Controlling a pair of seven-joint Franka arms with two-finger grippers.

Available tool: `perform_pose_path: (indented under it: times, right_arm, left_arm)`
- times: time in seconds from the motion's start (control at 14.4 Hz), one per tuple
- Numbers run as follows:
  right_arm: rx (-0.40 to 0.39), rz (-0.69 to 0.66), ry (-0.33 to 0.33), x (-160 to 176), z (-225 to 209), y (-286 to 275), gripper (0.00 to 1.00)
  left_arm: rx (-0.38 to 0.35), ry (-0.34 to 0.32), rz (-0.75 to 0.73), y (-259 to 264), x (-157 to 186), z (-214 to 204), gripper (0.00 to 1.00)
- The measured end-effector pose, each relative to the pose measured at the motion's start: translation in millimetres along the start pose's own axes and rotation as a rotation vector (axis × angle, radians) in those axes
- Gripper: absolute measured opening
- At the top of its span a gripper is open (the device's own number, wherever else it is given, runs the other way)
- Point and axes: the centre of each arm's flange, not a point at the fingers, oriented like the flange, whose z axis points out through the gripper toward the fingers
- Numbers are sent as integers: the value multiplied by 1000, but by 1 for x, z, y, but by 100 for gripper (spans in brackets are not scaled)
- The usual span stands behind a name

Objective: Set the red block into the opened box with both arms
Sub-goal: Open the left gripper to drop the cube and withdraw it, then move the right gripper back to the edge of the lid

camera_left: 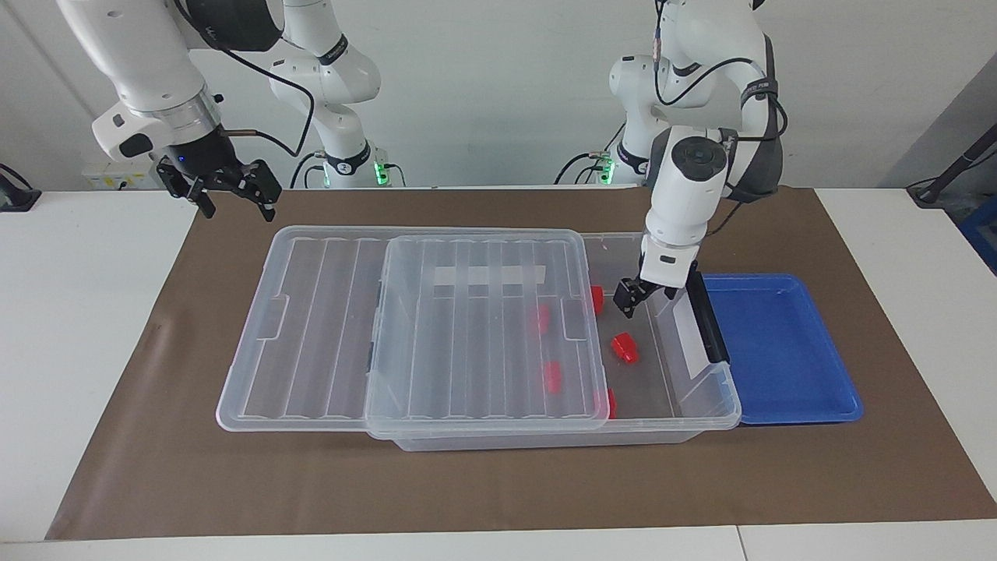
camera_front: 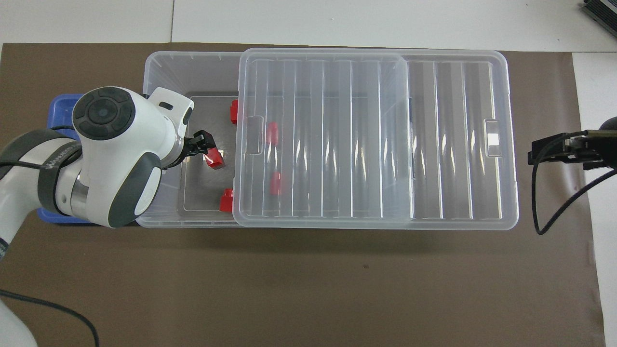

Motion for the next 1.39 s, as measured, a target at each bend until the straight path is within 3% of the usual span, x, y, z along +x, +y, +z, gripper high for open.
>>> perform_pose_path:
  times: [0.35, 0.49, 0.69, 0.97, 1.32, 1.39]
  right_arm:
    - [0, 0, 2, 0, -1, 0, 100]
    - [0, 0, 2, 0, -1, 0, 100]
    - [1, -17, 7, 0, -1, 1, 100]
    - [1, -73, 102, 18, 13, 31, 58]
    - [-22, -120, 195, 70, 79, 55, 6]
    - [-27, -133, 208, 81, 94, 57, 1]
  left_arm:
    - [16, -3, -28, -20, -1, -70, 100]
    - [14, 5, -60, -48, 5, -99, 100]
    - [24, 0, 14, -113, 18, -133, 100]
    - [39, -35, 105, -161, 24, -168, 100]
    - [41, -45, 240, -185, 32, -170, 100]
    - [41, -47, 240, -197, 36, -170, 100]
